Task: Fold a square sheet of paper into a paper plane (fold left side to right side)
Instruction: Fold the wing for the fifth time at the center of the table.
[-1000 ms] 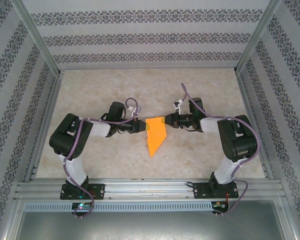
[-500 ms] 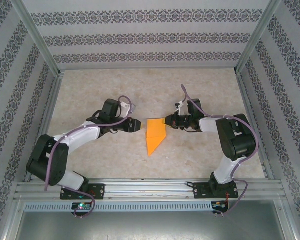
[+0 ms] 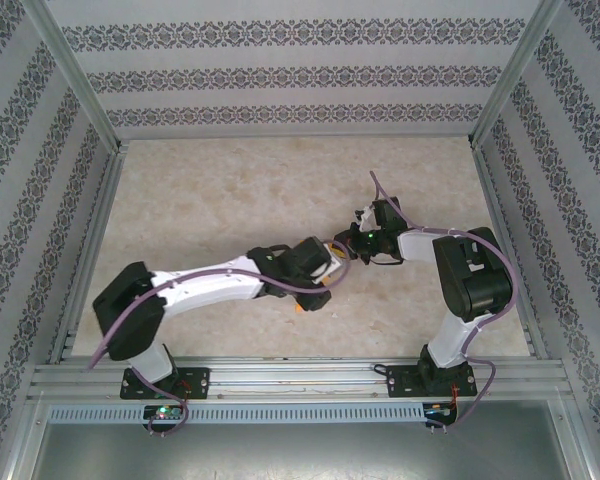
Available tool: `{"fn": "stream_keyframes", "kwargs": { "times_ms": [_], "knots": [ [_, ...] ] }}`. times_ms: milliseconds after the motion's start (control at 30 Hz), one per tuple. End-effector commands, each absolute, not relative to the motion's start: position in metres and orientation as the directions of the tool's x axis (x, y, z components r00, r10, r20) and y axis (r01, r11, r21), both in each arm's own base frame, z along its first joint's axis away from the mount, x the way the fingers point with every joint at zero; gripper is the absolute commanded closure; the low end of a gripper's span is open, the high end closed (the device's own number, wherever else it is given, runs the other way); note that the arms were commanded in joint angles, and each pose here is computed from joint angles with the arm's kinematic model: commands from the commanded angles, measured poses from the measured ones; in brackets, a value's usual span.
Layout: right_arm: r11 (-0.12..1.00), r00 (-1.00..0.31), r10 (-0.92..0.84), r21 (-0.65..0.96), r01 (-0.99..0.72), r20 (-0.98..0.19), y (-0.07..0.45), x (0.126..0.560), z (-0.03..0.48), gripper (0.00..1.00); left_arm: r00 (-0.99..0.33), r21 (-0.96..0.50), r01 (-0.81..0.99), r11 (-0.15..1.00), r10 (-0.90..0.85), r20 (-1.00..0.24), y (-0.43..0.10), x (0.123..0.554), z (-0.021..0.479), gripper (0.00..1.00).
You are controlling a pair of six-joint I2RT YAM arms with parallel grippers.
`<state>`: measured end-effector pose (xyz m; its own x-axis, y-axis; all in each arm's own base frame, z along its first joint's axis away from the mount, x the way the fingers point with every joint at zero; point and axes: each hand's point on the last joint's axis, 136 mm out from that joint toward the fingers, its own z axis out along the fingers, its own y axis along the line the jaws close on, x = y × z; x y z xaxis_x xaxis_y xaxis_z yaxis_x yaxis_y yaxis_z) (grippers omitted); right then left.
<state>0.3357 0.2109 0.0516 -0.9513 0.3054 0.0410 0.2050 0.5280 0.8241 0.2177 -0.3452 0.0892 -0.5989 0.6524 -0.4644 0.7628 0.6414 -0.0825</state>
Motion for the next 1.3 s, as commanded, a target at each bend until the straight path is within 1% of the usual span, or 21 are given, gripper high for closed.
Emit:
{"fn": "stream_keyframes", "kwargs": {
  "times_ms": [0, 167, 333, 500, 600, 867, 1100, 1267],
  "knots": [
    [0.529, -0.945, 0.319, 0.813, 0.242, 0.074, 0.214, 0.335, 0.051, 1.0, -0.574, 0.084, 0.766, 0.637, 0.737, -0.356, -0.33, 0.219, 0.071, 0.53],
    [0.533, -0.945, 0.319, 0.81, 0.245, 0.076, 0.215, 0.334, 0.05, 1.0, -0.591, 0.152, 0.739, 0.656, 0.74, -0.322, -0.333, 0.228, 0.058, 0.52],
    [0.533, -0.944, 0.32, 0.81, 0.246, 0.076, 0.216, 0.334, 0.05, 1.0, -0.604, 0.155, 0.738, 0.657, 0.745, -0.283, -0.335, 0.228, 0.042, 0.5],
    [0.534, -0.944, 0.322, 0.808, 0.249, 0.078, 0.216, 0.334, 0.049, 1.0, -0.617, 0.196, 0.723, 0.663, 0.746, -0.249, -0.327, 0.232, 0.031, 0.51],
    [0.535, -0.943, 0.322, 0.806, 0.253, 0.082, 0.215, 0.334, 0.047, 1.0, -0.623, 0.206, 0.714, 0.669, 0.742, -0.247, -0.326, 0.233, 0.029, 0.53],
    [0.538, -0.942, 0.324, 0.801, 0.26, 0.088, 0.215, 0.334, 0.044, 1.0, -0.642, 0.258, 0.679, 0.688, 0.726, -0.247, -0.316, 0.239, 0.028, 0.62],
    [0.541, -0.94, 0.328, 0.798, 0.266, 0.092, 0.215, 0.334, 0.043, 1.0, -0.639, 0.292, 0.658, 0.694, 0.72, -0.272, -0.309, 0.243, 0.036, 0.63],
    [0.547, -0.939, 0.332, 0.792, 0.272, 0.093, 0.214, 0.334, 0.041, 1.0, -0.638, 0.285, 0.658, 0.697, 0.718, -0.28, -0.308, 0.241, 0.038, 0.72]
  ]
}}
